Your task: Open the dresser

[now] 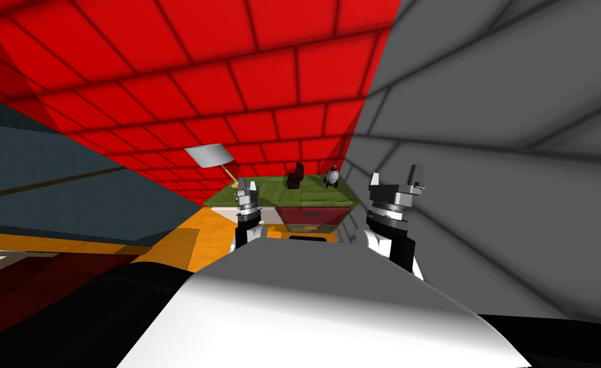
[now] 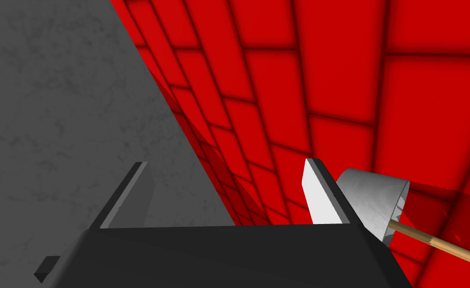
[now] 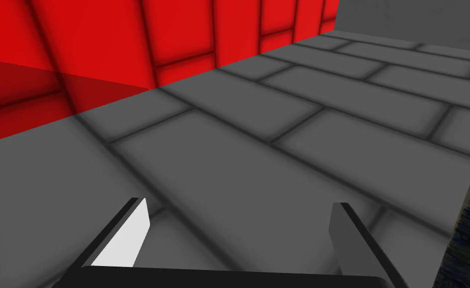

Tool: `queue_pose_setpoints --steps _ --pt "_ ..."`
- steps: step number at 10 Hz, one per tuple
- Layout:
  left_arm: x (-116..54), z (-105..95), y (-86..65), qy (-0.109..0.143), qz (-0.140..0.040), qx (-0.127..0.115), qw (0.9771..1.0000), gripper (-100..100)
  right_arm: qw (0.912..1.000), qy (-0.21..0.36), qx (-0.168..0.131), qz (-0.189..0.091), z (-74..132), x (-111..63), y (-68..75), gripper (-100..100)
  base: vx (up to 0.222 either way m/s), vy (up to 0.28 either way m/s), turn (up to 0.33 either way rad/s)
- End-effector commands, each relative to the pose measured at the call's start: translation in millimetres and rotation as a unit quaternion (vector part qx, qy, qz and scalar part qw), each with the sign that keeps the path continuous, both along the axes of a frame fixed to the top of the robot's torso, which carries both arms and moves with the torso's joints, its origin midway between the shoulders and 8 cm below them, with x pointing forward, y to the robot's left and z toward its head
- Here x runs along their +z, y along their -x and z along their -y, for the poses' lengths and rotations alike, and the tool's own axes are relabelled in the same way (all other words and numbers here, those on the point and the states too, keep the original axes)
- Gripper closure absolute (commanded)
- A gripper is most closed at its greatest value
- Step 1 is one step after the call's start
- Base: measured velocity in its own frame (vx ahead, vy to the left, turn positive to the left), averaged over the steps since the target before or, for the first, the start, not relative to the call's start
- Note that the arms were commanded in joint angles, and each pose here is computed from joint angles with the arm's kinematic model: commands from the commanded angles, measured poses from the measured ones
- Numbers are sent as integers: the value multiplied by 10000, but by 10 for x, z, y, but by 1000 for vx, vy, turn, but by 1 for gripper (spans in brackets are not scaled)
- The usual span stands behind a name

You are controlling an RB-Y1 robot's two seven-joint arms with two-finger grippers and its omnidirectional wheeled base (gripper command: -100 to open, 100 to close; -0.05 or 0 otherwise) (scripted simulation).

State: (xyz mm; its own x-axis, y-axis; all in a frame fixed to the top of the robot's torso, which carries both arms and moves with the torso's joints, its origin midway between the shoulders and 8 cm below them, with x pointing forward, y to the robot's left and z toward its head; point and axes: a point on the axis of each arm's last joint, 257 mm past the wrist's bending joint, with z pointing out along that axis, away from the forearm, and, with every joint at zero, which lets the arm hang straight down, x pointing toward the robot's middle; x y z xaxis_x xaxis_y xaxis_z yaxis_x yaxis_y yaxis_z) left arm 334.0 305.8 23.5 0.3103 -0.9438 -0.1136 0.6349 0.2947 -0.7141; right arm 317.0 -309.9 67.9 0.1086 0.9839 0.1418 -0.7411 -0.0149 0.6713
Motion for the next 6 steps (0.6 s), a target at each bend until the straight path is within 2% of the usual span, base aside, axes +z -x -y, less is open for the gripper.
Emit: queue_pose_setpoints --steps 1,6 --pt "0 0 0 0 0 0 10000 0 10000 0 0 0 0 0 0 0 0 0 0" --pt "1 0 1 -1 2 0 10000 0 10000 1 0 2 0 1 1 0 0 0 0"
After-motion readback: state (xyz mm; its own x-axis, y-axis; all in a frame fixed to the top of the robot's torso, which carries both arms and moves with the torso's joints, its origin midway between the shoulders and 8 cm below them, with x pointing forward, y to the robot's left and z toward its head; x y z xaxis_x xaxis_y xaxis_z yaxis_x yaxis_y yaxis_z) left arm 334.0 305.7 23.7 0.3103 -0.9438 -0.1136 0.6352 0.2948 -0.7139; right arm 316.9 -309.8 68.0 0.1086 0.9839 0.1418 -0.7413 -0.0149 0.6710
